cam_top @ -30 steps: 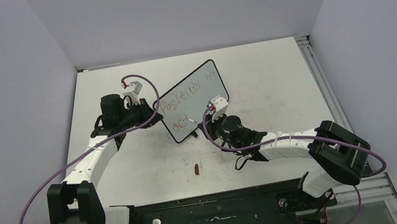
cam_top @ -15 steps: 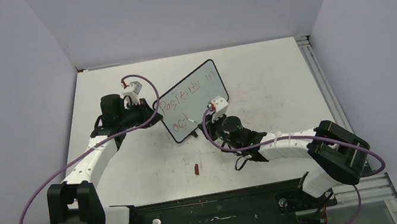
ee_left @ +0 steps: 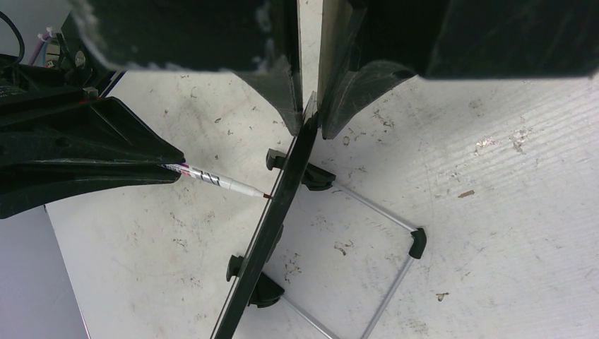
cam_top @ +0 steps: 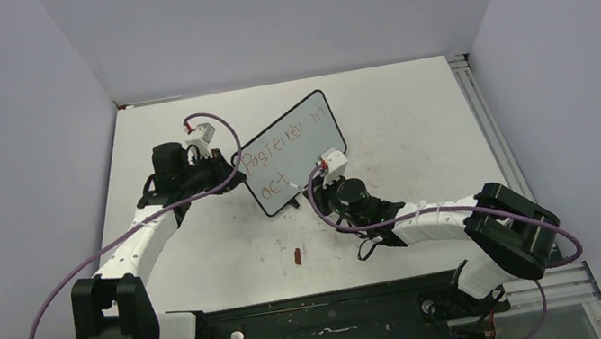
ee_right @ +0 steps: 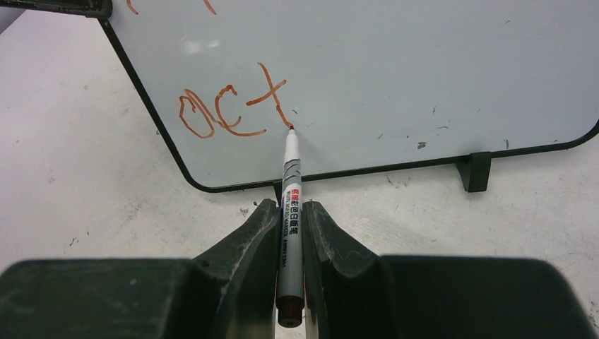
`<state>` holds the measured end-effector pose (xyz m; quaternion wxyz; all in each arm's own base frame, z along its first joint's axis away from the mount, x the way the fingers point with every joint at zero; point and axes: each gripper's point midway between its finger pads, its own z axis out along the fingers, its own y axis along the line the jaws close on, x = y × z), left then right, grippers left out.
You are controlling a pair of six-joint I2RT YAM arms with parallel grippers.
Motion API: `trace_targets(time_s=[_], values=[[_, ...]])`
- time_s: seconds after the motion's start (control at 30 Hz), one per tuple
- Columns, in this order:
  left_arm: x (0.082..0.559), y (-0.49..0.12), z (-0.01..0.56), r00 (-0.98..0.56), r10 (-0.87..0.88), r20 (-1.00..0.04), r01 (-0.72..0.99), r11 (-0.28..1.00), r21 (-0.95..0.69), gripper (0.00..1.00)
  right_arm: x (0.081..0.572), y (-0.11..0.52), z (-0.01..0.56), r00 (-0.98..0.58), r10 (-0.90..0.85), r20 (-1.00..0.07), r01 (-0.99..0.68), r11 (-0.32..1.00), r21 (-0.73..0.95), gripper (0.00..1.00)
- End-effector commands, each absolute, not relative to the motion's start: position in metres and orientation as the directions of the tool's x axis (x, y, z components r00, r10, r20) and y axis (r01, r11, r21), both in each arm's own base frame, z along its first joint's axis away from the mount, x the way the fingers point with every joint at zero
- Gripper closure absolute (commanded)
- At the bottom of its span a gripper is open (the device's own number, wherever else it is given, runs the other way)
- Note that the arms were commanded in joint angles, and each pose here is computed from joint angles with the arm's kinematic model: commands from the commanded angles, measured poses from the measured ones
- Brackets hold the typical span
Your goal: Write a sentence on the whiteboard
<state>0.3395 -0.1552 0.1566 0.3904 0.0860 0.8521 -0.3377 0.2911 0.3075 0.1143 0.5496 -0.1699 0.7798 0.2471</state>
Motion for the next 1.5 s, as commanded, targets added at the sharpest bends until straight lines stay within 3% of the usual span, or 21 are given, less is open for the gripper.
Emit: trace_targets(time_s=[0.0, 0.83, 1.47], values=[[0.345, -0.156, 0.180, -0.638, -0.122, -0.761, 0.442, 0.751, -0.491, 1.00, 0.303, 0.307, 0.127, -0.302, 0.048, -0.952, -0.511, 0.835, 0.204, 0.95], [0.345, -0.156, 0.181, -0.636, -0.121, -0.762, 0.445, 0.750, -0.490, 1.00, 0.307, 0.291, 0.167, -0.226, 0.116, -0.967, -0.484, 0.848, 0.215, 0.95], [0.345, -0.156, 0.179, -0.639, -0.120, -0.760, 0.443, 0.750, -0.491, 1.00, 0.315, 0.305, 0.159, -0.233, 0.109, -0.966, -0.501, 0.838, 0.216, 0.95]])
